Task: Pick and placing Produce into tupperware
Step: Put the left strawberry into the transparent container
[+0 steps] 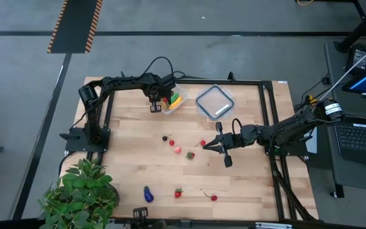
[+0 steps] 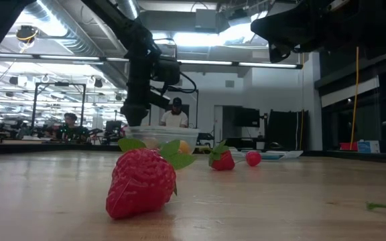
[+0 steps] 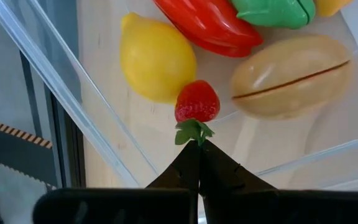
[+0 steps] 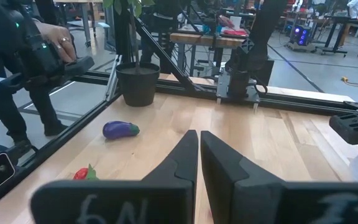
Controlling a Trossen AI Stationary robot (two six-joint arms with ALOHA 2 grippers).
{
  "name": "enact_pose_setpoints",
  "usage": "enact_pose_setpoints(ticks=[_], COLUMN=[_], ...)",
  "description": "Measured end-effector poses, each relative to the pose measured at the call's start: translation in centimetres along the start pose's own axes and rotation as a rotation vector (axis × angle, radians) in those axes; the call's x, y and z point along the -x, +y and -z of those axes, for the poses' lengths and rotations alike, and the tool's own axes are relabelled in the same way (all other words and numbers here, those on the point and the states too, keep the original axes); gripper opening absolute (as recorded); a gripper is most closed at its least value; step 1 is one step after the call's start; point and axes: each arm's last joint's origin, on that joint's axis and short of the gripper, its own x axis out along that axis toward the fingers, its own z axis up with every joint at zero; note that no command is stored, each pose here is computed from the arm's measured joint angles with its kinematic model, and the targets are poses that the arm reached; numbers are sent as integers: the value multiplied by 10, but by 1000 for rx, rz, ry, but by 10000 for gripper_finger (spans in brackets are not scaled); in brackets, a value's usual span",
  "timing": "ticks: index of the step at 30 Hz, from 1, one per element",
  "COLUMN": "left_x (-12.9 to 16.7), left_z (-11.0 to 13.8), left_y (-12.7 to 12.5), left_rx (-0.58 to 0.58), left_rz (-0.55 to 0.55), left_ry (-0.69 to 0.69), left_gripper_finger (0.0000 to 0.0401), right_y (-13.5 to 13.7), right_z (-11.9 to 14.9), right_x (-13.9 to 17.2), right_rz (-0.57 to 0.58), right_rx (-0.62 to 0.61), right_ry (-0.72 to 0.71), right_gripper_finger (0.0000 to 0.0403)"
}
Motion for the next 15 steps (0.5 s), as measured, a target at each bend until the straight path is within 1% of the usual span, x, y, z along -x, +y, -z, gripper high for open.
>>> enact_pose_setpoints(ticks=[6, 15], left_x=[1, 13], left_z=[0, -1], left_y=[-2, -9], left_rx=[-10, -39], left_rz=[-12, -39], left_ry=[12, -7], left_gripper_finger=[11, 42], right_y=[0, 0], right_z=[1, 3], right_x=[0, 0], right_rz=[-1, -2], right_rx=[0, 1], right_ry=[7, 29], right_gripper_finger=[23, 23])
